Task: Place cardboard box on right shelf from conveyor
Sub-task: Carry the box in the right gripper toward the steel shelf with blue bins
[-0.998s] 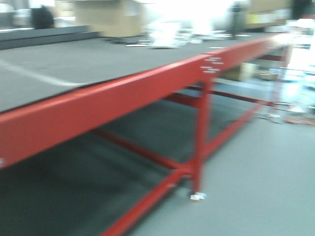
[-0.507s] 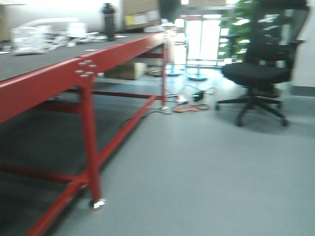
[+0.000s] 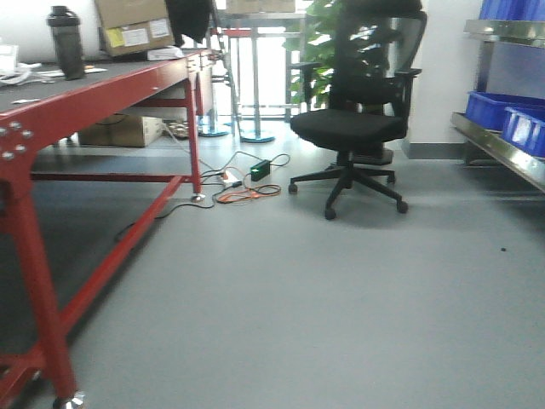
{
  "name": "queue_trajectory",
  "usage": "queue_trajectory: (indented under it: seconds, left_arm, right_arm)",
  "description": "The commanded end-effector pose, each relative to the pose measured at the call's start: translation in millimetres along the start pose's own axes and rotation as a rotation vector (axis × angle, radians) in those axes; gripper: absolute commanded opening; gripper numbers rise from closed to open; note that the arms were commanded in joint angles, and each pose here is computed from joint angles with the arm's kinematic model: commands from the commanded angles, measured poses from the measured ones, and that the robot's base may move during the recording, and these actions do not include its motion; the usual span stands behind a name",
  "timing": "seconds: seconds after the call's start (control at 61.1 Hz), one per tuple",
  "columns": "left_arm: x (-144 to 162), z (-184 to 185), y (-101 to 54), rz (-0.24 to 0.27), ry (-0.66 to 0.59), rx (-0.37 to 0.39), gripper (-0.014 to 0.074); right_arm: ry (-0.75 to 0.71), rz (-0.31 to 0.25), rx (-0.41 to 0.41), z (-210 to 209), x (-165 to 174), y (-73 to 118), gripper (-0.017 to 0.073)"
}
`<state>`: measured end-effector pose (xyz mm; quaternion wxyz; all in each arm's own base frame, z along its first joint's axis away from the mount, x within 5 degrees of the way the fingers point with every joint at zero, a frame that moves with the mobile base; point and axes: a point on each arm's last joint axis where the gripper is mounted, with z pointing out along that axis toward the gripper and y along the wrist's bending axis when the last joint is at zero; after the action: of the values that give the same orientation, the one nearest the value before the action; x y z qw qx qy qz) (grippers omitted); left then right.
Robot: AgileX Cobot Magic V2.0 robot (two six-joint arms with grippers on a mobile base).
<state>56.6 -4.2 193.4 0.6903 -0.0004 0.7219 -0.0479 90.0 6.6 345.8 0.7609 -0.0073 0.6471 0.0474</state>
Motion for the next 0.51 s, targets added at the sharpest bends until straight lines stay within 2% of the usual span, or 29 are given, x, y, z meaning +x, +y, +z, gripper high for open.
queue_trajectory:
  seconds: [0.0,0.491]
  left_arm:
    - [-8.7,-1.1,-0.2,-0.01,-0.092,0.003,-0.0119]
    - [-8.7,-1.1,-0.2,-0.01,-0.092,0.003,-0.0119]
  right_arm:
    - [-0.139,-0.017,-0.008,-0.5,-20.9,1.2,0.0375]
    - [-0.139,-0.017,-0.008,-0.5,-20.9,1.2,0.0375]
